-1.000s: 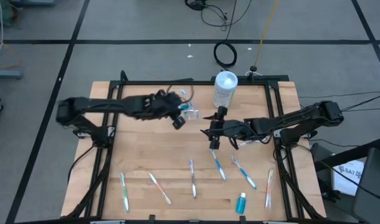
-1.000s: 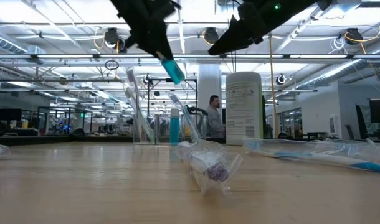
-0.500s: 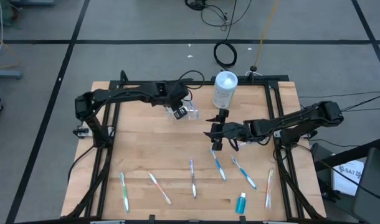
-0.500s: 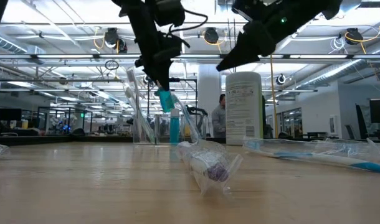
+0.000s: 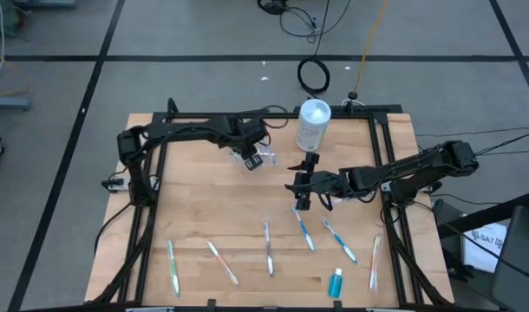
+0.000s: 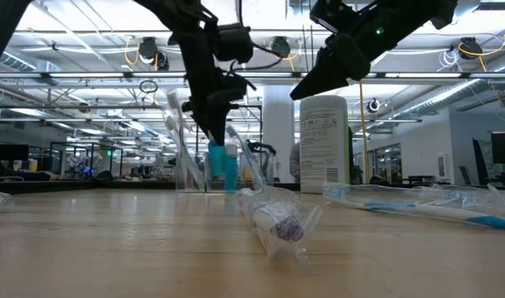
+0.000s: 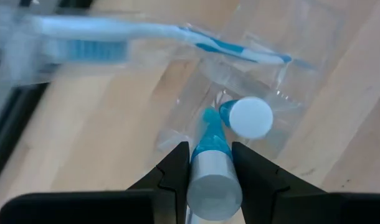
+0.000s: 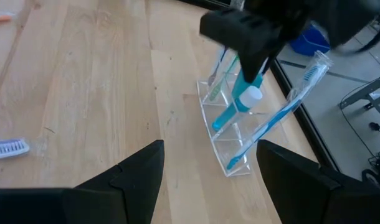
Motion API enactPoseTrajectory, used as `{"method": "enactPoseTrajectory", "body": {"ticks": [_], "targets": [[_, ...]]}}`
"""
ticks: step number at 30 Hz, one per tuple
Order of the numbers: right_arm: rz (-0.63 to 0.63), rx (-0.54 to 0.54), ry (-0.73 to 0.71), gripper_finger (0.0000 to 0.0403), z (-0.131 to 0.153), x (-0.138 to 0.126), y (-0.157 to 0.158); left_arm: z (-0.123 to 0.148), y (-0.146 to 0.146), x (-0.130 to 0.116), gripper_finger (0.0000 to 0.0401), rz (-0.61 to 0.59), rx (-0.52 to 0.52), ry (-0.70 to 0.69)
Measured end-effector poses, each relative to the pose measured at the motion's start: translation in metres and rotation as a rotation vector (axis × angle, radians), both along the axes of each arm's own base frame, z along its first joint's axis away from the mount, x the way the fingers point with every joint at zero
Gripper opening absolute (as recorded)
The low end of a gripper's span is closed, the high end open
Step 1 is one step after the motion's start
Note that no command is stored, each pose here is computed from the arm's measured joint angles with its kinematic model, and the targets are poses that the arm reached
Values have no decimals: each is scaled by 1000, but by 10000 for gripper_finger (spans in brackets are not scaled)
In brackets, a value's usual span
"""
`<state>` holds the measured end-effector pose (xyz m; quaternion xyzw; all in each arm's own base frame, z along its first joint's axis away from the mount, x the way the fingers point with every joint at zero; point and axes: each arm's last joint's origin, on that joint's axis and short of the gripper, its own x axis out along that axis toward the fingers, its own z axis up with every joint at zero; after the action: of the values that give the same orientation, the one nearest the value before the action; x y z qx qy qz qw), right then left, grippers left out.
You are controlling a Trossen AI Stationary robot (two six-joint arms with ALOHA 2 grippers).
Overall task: Pick & Place toothbrushing station
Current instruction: Put the top mouthwash bottle in the middle compartment of the transparent organizer, then put the left blue toothbrush in the right compartment of the transparent organizer
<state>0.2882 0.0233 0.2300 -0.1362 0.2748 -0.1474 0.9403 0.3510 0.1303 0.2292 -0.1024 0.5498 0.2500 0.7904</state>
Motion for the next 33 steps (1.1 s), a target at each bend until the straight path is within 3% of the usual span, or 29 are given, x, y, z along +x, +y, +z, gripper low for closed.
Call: {"method": "enactPoseTrajectory", "body": {"ticks": [4, 8, 13, 20, 26, 30, 33], "targets": [[0, 0, 0, 249, 0, 0, 0, -10, 1, 3, 110, 19, -7, 25], [0, 0, 0, 249, 0, 0, 0, -11, 3, 3, 148, 27, 2, 27], [0, 1, 0, 249, 0, 0, 0, -10, 7, 1, 196, 42, 96, 65], [0, 1, 0, 249, 0, 0, 0, -9, 6, 1, 211, 37, 119, 77], [-2, 5, -2, 249, 0, 0, 0, 12, -2, 6, 211, 36, 68, 68], [-26, 47, -20, 249, 0, 0, 0, 35, -9, 7, 211, 15, 1, 52], [-28, 83, -18, 249, -1, -1, 0, 55, -17, 3, 211, -4, 9, 23]]}}
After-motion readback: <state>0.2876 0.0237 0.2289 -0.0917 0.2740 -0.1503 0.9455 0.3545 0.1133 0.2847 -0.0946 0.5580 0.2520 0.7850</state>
